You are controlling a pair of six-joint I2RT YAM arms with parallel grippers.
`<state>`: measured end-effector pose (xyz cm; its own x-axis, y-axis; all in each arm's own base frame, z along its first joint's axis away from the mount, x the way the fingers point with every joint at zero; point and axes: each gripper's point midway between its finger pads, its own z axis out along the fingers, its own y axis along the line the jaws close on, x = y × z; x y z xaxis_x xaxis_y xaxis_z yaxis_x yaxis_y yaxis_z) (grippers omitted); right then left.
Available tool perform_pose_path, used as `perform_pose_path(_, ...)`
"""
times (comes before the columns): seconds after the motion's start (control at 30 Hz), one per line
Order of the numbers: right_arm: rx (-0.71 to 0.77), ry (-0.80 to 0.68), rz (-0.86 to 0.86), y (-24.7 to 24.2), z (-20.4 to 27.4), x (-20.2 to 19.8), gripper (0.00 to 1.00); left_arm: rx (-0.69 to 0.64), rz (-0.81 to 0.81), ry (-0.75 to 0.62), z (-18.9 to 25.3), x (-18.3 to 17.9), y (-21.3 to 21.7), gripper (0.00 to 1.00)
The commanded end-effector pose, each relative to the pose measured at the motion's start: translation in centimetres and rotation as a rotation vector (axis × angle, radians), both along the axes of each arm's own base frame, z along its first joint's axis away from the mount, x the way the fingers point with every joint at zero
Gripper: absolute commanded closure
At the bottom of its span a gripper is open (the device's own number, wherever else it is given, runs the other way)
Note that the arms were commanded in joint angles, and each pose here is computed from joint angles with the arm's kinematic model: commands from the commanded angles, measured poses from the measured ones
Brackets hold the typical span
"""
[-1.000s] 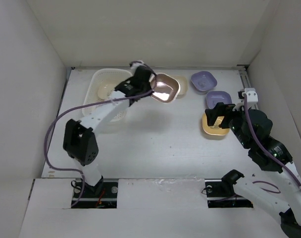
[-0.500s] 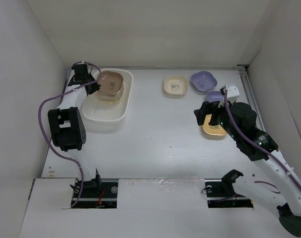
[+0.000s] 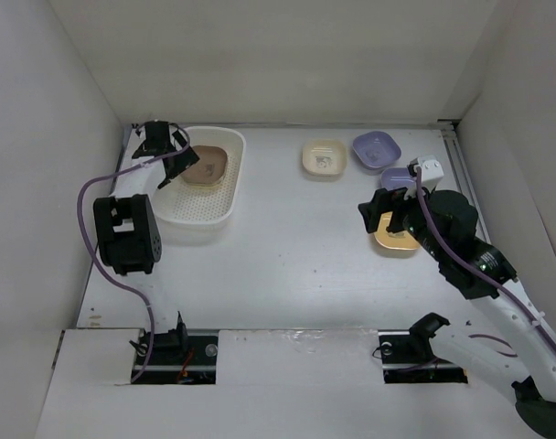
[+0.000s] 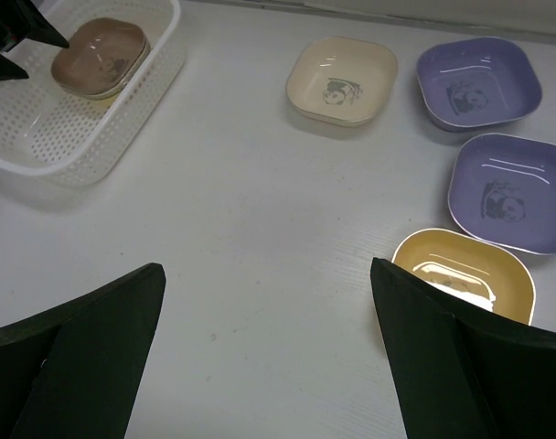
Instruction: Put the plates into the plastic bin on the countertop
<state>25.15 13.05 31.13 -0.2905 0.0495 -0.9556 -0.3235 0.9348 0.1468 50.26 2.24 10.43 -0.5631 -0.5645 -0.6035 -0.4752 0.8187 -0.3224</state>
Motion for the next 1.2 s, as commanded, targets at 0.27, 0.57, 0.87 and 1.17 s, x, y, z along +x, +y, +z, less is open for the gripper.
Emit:
perform_pose_path(0.27, 0.039, -0.092, -0.075, -1.8, 3.3, -0.2, 0.00, 0.043, -0.284, -0.357, 16.2, -3.3, -18.1, 0.00)
perform_pose_path(0.57, 0.076, -0.098, -0.161, -4.0, 4.7, -1.4, 0.00, 0.033, -0.463, -0.219, 8.3, -1.1, -33.5, 0.00)
perform_pose_path(0.87, 0.085, -0.107, -0.152, -4.3, 5.0, -2.2, 0.00, 0.009, -0.446, -0.224, 3.7, 4.4, -36.7, 0.02)
perform_pose_path(1.17, 0.072, -0.100, -0.139, -4.2, 4.5, -2.4, 0.00, 0.002, -0.433, -0.175, -1.5, 6.7, -36.4, 0.16)
